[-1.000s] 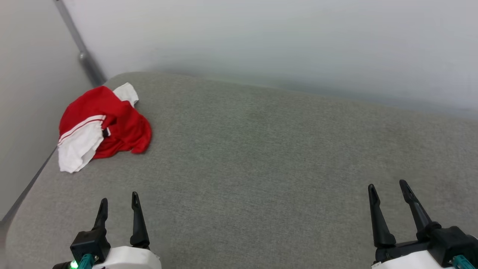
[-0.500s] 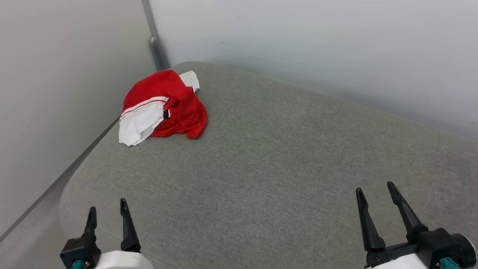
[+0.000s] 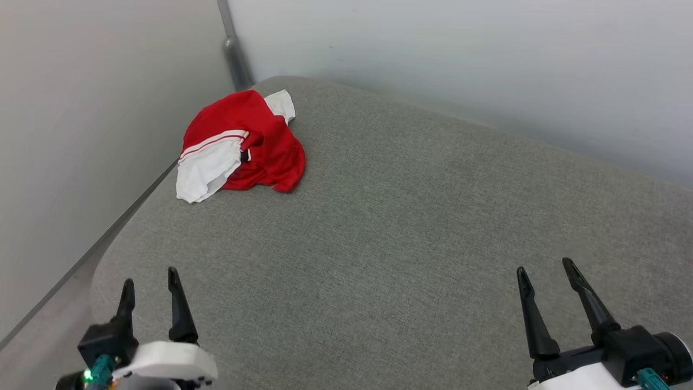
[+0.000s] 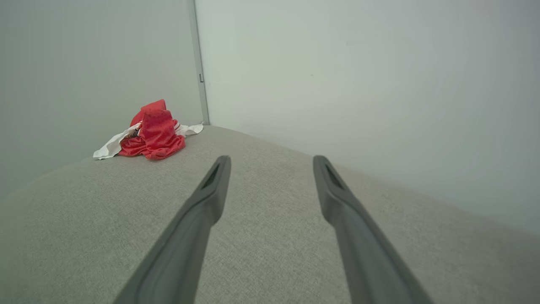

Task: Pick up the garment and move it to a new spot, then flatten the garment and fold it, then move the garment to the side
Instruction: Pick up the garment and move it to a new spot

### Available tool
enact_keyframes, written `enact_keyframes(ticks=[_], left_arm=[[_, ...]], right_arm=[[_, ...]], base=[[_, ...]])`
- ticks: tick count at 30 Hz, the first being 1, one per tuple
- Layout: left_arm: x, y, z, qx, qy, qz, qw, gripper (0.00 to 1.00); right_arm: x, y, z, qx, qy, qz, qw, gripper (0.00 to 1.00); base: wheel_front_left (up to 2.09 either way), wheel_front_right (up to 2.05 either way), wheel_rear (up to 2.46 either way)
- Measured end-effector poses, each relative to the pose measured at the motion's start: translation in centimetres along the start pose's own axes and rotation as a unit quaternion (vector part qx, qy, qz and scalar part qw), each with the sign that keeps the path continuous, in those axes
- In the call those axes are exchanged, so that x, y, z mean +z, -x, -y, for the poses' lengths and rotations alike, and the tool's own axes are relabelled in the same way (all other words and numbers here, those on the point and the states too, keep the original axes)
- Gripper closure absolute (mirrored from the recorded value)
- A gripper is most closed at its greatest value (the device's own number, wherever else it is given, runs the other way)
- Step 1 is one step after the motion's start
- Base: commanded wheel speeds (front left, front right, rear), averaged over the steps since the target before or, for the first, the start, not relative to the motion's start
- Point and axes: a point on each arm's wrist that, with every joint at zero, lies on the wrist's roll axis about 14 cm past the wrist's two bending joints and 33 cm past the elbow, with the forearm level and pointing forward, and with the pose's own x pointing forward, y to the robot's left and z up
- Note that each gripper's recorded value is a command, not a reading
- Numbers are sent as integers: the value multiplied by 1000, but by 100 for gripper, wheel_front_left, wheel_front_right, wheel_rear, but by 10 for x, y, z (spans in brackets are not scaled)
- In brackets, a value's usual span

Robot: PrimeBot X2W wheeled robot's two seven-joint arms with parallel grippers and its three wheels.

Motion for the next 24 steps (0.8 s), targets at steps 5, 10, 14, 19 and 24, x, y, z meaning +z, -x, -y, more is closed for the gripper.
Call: enact_keyframes(ticks=[5, 10, 14, 19, 24], left_arm=[[18, -41, 3, -20, -8, 25, 999, 0], [59, -107, 19, -50, -16, 74, 996, 0], [88, -158, 36, -71, -34, 103, 992, 0], [106, -218, 65, -97, -69, 89, 989, 0], [106, -268, 94, -125, -113, 34, 985, 0]], right_arm=[[-5, -2, 9, -8, 13, -3, 1000, 0], [-13, -11, 33, -31, 34, -4, 999, 0], [-25, -19, 55, -53, 45, -10, 998, 0], [-42, -26, 83, -80, 58, -16, 995, 0], [-60, -28, 107, -105, 71, -27, 992, 0]], base=[[0, 0, 0], [0, 0, 0], [0, 0, 0], [0, 0, 0], [0, 0, 0]])
